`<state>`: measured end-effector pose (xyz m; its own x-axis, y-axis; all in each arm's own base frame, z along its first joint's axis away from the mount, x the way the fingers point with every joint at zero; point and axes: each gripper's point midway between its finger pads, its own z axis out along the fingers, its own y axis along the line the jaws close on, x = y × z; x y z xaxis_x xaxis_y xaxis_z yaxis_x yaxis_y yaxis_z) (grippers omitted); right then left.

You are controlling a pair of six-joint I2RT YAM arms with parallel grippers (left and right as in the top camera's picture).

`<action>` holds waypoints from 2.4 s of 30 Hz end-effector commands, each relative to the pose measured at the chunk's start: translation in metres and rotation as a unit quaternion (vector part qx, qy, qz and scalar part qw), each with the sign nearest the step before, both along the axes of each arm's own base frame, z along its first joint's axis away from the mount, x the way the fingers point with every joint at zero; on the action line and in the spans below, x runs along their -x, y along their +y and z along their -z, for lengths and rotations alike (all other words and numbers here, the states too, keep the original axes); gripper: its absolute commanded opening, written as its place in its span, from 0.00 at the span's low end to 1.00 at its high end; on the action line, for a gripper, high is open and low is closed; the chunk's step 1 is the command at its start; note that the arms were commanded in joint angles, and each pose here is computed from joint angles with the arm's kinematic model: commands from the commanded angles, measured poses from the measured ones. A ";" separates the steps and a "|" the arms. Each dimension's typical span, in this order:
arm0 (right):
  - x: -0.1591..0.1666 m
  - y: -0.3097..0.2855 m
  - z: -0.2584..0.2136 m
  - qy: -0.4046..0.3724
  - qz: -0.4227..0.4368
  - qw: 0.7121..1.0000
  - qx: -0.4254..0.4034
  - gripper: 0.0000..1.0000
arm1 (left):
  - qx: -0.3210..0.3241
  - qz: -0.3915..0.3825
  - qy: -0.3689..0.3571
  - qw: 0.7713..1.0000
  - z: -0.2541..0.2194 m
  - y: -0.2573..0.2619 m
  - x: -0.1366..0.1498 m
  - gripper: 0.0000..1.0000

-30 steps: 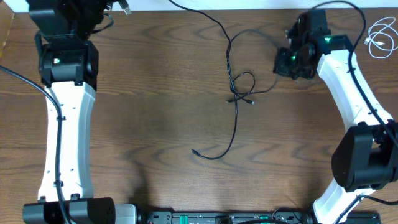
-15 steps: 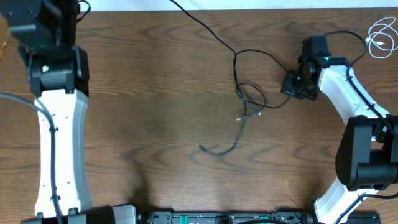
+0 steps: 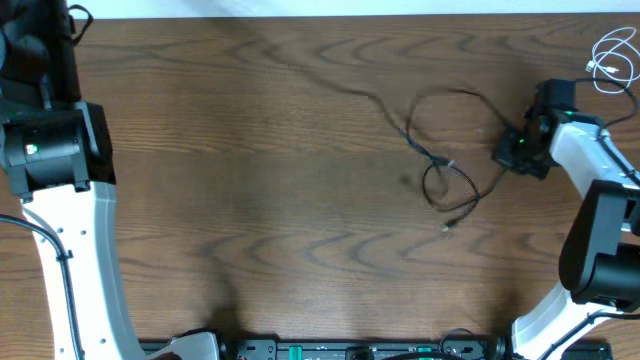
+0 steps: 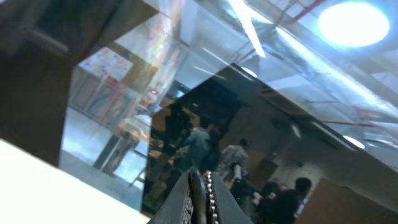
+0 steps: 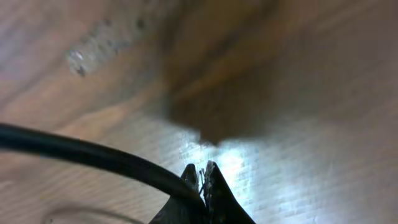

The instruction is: Untangle cables

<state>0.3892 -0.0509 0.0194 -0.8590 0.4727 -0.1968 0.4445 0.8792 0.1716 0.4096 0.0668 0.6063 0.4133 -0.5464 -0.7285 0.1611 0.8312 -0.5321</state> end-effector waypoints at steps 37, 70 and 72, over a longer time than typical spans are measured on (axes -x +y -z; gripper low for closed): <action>-0.002 -0.113 -0.369 -0.373 0.034 0.916 0.145 0.01 | -0.043 0.155 0.403 0.901 0.222 -0.080 -0.057 0.07; 0.017 -0.280 -0.236 -0.267 0.227 0.935 0.061 0.99 | -0.104 0.248 0.432 0.861 0.248 -0.176 -0.044 0.08; 0.019 -0.272 -0.251 -0.281 0.220 0.932 0.062 0.99 | -0.104 0.250 0.432 0.860 0.249 -0.178 -0.044 0.07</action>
<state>0.3744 -0.3365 0.2274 -0.3742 0.7217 -0.5823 0.6755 0.6424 0.3619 0.4543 -0.1055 0.3519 -0.5863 -0.3462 -0.7324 0.1074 0.8629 -0.4938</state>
